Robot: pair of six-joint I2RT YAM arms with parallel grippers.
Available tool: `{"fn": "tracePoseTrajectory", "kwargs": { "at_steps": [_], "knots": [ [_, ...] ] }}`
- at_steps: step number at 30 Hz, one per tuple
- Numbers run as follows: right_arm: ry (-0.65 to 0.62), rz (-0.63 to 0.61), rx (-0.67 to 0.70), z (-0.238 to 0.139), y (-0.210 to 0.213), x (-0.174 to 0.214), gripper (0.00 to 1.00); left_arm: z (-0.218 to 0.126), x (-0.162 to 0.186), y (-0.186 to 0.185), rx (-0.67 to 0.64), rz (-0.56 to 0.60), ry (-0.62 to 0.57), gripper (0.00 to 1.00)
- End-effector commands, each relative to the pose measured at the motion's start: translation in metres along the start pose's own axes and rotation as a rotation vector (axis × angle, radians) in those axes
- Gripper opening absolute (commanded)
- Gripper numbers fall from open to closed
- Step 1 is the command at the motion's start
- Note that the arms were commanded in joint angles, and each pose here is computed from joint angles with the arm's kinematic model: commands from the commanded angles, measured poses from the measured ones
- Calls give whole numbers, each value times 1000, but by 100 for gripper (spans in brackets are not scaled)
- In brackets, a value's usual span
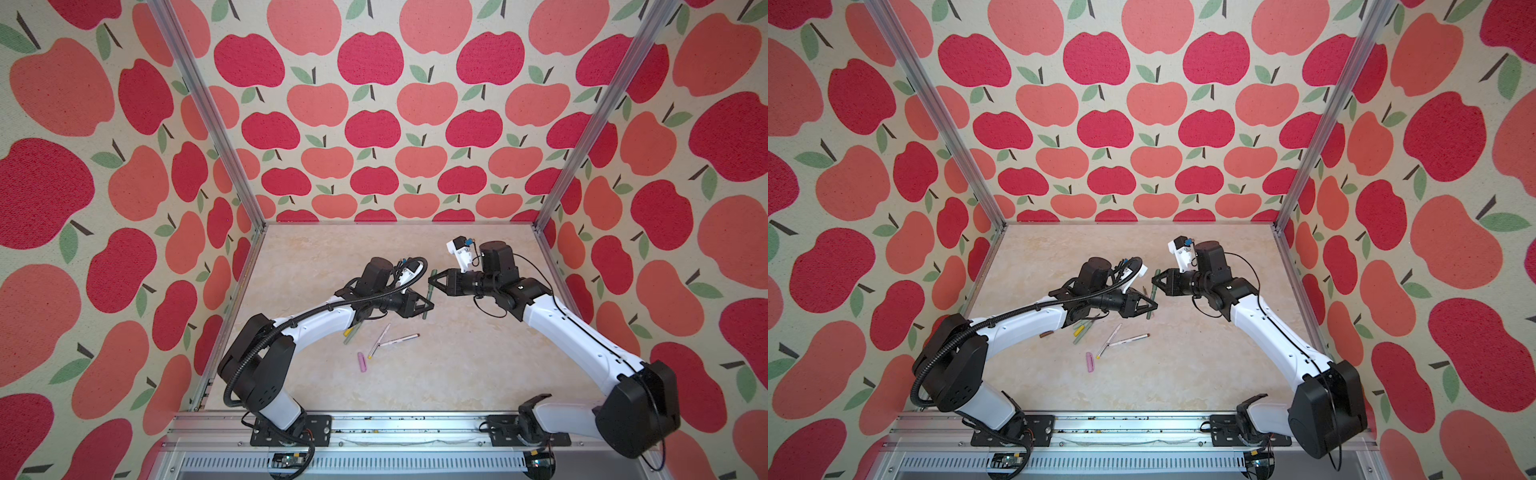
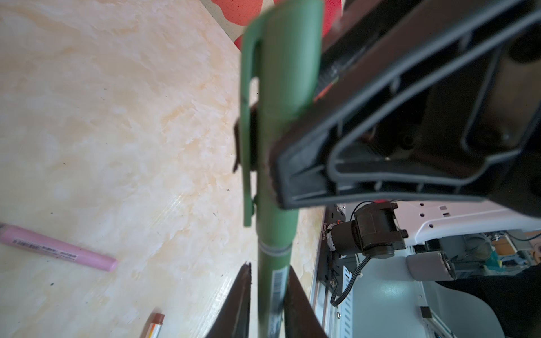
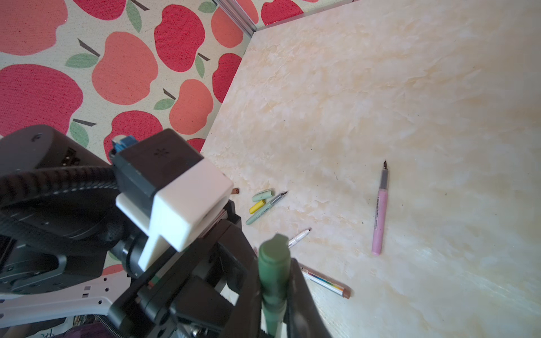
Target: Insert the pens into the pen caps
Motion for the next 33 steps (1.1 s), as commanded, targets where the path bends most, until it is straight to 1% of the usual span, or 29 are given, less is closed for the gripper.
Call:
{"fn": "tracePoseTrajectory", "kwargs": {
  "at_steps": [1, 2, 3, 6, 11, 16, 22, 27, 33],
  "knots": [
    [-5, 2, -25, -1, 5, 2, 2, 3, -13, -6, 19, 20, -25, 6],
    [-6, 1, -24, -2, 5, 2, 2, 3, -13, -6, 14, 19, -28, 1],
    [-4, 3, -22, -1, 4, 3, 2, 2, -14, -6, 7, 23, -35, 0],
    [4, 10, -23, 0, 3, 7, 2, -1, -18, -6, -18, 35, -65, 0],
    [33, 29, -29, 4, 1, 18, 2, -12, -29, -5, -77, 73, -149, 0],
    [80, 47, -27, 9, -2, 33, 2, -30, -52, -5, -128, 135, -256, 0],
    [118, 66, -28, 12, -5, 47, 2, -48, -88, -12, -145, 219, -351, 0],
    [143, 94, -31, 15, -8, 59, 2, -55, -105, -13, -150, 253, -392, 0],
    [170, 129, -38, 19, -12, 75, 2, -56, -113, -15, -149, 275, -403, 0]
  ]
}}
Point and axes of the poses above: each gripper's point midway between its finger pads, its own z axis out along the fingers, its own y axis along the line the jaws close on, x = y × z, the point moved 5 cm from there along -z, back along the fingers, and after that the axes turned 7 degrees about -z, right-handed, at the moved point
